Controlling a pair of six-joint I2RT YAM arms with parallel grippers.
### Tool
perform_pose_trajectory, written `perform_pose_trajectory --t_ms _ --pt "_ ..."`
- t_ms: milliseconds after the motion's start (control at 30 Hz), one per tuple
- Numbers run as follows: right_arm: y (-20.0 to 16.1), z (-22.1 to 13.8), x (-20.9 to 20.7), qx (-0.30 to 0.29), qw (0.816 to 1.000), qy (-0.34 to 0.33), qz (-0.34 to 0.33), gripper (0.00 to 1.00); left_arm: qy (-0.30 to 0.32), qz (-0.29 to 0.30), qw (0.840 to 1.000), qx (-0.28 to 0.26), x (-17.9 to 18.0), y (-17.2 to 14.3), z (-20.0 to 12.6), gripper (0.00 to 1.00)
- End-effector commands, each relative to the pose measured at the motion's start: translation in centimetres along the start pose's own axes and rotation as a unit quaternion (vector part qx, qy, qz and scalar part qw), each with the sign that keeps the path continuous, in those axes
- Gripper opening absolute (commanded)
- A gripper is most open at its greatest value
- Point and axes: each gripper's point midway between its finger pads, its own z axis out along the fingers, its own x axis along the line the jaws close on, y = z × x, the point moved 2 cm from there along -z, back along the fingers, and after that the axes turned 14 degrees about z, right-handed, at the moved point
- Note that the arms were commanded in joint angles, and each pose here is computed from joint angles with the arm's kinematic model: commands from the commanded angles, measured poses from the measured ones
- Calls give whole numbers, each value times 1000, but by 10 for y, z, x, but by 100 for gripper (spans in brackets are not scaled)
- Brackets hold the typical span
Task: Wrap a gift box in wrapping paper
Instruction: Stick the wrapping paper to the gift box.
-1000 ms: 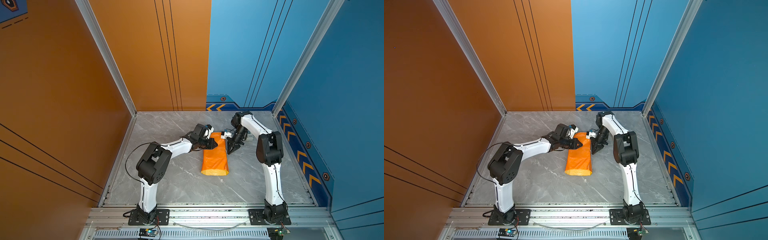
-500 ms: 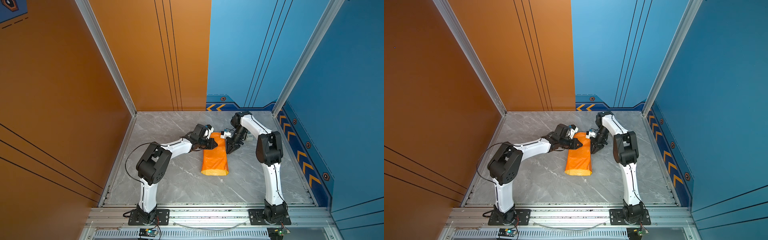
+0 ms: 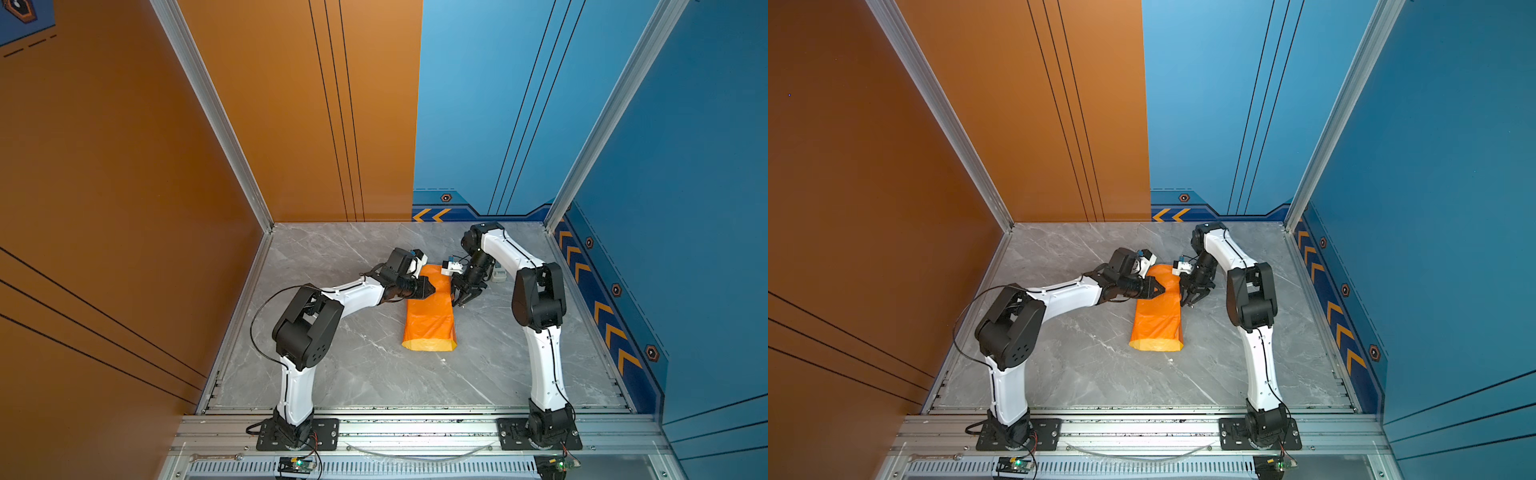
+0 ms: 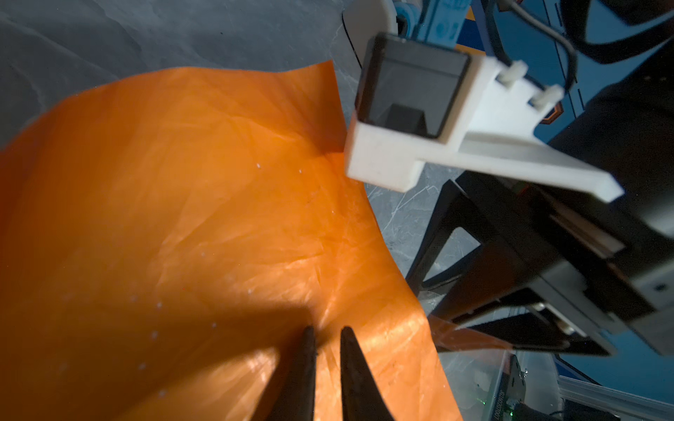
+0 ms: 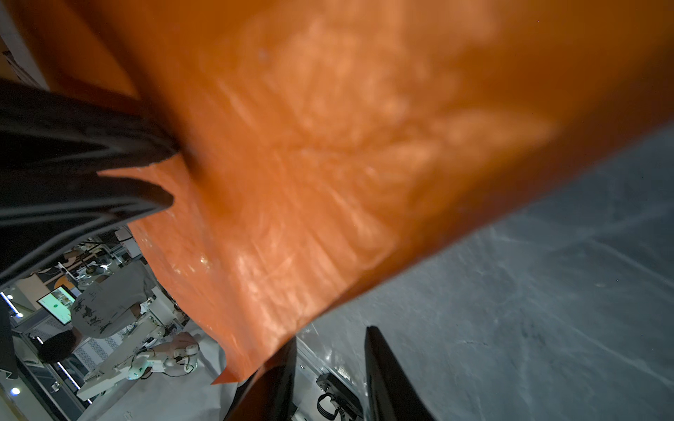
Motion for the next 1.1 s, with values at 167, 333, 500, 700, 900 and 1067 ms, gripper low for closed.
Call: perform_pose_trajectory --t_ms 167,333,500,700,900,1067 --pt "4 -13 0 -28 1000 -10 -6 42 48 -29 996 75 28 -49 9 17" --pt "2 -17 -1 -32 999 -12 -4 44 48 -28 996 75 28 -49 10 16" --pt "-2 -18 -7 -29 999 -17 2 49 48 -29 996 76 27 -50 10 16" --pt "-5 -23 -9 -36 999 -21 4 53 48 -29 996 75 27 -50 10 16" --pt "-11 -32 -9 -50 999 -14 5 55 47 -29 995 77 27 -51 11 16" --pt "-15 -44 -6 -82 997 7 5 57 48 -30 995 78 27 -52 11 16"
